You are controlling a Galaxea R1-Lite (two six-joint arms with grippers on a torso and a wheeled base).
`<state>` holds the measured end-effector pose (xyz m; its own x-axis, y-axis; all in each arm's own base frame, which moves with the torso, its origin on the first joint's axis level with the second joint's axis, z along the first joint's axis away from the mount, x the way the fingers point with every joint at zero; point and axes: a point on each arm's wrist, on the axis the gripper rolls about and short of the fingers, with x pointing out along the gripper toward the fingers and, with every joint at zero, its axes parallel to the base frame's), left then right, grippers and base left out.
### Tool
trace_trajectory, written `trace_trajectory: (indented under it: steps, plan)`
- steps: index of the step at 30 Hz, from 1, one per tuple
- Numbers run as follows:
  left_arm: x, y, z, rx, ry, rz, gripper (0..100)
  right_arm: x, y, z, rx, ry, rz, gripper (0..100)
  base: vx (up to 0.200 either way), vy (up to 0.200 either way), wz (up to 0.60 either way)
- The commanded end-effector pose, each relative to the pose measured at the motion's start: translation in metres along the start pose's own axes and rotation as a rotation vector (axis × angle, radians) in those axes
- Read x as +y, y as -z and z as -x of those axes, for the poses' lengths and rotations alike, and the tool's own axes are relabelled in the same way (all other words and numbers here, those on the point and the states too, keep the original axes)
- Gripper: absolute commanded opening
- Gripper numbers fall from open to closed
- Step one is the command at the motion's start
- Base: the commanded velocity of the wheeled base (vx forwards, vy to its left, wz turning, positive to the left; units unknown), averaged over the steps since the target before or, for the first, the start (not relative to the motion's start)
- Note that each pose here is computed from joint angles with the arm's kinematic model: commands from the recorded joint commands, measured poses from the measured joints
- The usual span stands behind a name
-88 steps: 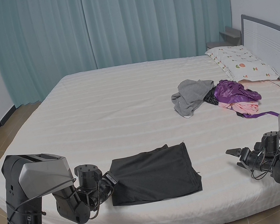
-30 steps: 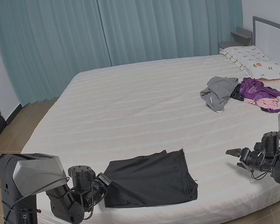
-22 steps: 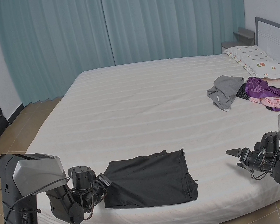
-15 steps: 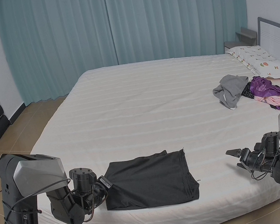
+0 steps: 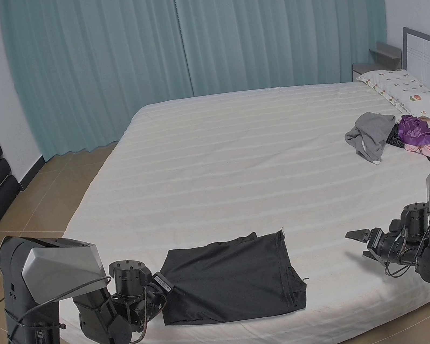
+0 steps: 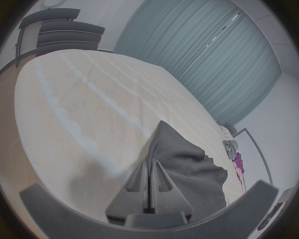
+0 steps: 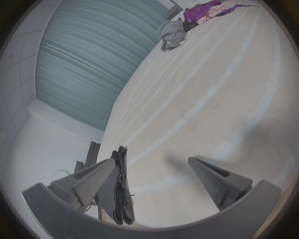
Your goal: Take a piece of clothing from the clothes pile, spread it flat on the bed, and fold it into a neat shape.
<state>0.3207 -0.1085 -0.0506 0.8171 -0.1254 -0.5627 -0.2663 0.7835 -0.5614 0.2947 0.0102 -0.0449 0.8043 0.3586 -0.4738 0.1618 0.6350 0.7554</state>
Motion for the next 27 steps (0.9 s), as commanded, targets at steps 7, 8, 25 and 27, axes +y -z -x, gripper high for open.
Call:
trace_trajectory:
  steps: [7,8,25,27]
  plan:
    - [-0.003,0.002,0.000,-0.002,0.005,0.017,100,0.001,0.000,0.000,-0.005,-0.008,0.005,100,0.000,0.000,0.00]
    - [-0.003,0.002,0.000,-0.003,0.004,0.017,100,0.001,-0.001,0.000,-0.007,-0.008,0.004,100,0.000,0.000,0.00]
    - [-0.011,-0.024,0.014,-0.065,0.046,0.091,100,0.004,0.000,0.004,-0.005,-0.010,0.005,100,0.000,0.000,0.00]
    - [-0.016,-0.040,0.030,-0.115,0.069,0.100,100,0.020,-0.004,0.014,-0.031,-0.044,0.027,100,0.000,0.000,0.00]
